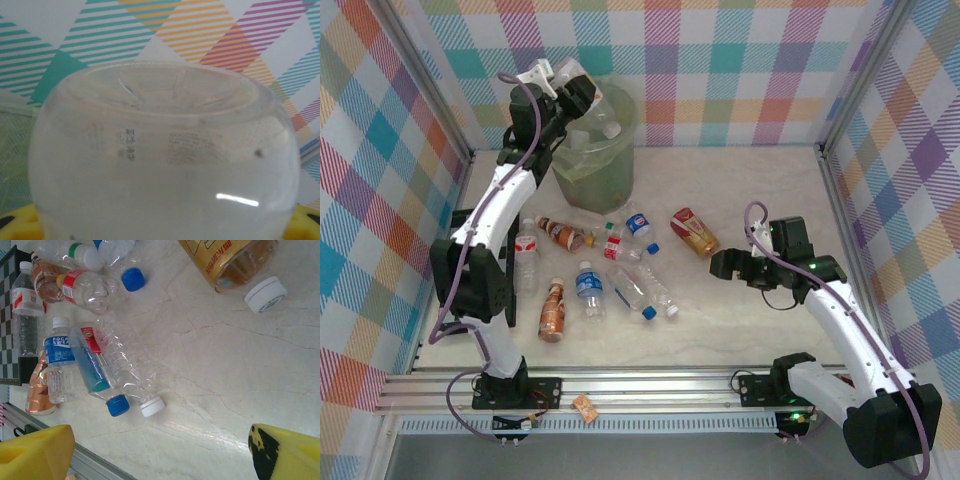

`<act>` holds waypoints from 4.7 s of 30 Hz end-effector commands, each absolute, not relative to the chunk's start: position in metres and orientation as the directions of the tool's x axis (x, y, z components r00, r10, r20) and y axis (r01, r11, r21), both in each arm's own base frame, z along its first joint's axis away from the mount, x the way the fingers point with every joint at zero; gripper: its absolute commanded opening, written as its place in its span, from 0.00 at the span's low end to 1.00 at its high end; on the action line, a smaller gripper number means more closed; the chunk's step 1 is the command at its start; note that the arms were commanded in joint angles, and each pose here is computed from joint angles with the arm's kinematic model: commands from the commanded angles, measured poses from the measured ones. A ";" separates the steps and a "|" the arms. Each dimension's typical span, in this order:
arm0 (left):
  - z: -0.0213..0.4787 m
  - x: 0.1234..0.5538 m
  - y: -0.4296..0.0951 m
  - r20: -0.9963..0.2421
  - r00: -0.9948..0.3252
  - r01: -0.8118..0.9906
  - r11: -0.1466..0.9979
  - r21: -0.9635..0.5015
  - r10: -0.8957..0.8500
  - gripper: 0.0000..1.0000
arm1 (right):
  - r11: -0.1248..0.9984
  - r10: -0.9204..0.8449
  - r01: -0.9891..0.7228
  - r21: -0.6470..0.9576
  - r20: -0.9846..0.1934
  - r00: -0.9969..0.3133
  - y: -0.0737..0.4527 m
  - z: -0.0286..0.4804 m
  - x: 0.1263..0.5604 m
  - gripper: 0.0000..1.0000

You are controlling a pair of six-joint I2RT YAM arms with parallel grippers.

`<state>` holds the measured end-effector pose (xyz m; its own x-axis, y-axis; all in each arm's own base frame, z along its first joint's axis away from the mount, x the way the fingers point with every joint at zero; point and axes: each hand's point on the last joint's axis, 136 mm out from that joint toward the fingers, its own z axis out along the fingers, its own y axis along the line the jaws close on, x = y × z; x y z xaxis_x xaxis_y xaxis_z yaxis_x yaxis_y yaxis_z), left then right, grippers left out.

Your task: Put the plastic bottles in the bin

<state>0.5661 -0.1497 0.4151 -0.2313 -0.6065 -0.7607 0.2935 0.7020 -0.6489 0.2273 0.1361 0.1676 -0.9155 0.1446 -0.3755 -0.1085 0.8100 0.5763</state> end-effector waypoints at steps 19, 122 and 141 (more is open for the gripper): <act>0.286 0.612 -0.159 -0.801 -0.565 0.148 0.932 -0.332 -0.196 0.38 | 0.837 0.125 -0.107 0.537 -0.379 -0.917 0.129 0.165 0.225 0.89; 0.246 0.325 -0.264 -0.400 -0.737 0.180 0.412 -0.893 -0.545 1.00 | 0.503 -0.288 -0.512 0.696 -0.423 -0.859 0.296 0.176 0.239 0.57; 0.229 0.328 -0.275 -0.398 -0.750 0.157 0.442 -0.883 -0.529 0.70 | 0.521 -0.284 -0.504 0.689 -0.417 -0.863 0.305 0.165 0.239 0.61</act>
<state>0.3227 -0.2704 0.2128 -0.7689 -0.5175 -0.3754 0.1165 0.4640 -0.8782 0.2417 0.3017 0.1646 -0.8659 -0.2837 -0.4119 -0.4994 0.5375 0.6795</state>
